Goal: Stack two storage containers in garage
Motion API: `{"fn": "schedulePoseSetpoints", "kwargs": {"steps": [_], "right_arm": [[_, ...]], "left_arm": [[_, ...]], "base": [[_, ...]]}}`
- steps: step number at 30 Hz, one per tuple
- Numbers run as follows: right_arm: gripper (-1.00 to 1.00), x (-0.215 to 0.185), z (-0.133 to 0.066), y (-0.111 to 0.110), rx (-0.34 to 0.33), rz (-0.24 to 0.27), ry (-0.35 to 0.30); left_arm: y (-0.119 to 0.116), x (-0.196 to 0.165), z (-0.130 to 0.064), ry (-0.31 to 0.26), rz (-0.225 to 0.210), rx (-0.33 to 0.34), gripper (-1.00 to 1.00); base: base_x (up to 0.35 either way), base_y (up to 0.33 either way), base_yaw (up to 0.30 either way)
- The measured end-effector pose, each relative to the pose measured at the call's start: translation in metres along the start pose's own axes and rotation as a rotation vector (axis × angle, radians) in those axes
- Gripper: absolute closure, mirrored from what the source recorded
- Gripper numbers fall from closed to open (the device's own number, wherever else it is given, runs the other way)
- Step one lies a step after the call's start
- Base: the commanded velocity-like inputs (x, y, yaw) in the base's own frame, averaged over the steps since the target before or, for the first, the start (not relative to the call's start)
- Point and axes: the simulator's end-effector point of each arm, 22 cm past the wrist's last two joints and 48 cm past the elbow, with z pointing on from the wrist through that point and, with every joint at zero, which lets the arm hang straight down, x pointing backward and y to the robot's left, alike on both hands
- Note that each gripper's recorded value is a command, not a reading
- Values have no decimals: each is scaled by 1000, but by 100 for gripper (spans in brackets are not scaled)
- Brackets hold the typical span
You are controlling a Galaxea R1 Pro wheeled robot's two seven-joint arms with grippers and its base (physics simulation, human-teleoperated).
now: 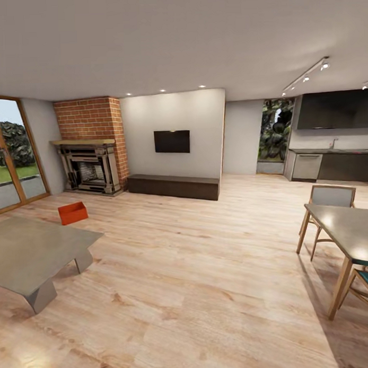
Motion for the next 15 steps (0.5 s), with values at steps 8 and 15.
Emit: {"fn": "schedulePoseSetpoints", "kwargs": {"steps": [8,15], "right_arm": [[-100,0,0,0,0,0,0],[-100,0,0,0,0,0,0]], "left_arm": [[0,0,0,0,0,0,-100],[0,0,0,0,0,0,-100]], "base": [[323,0,0],[323,0,0]]}}
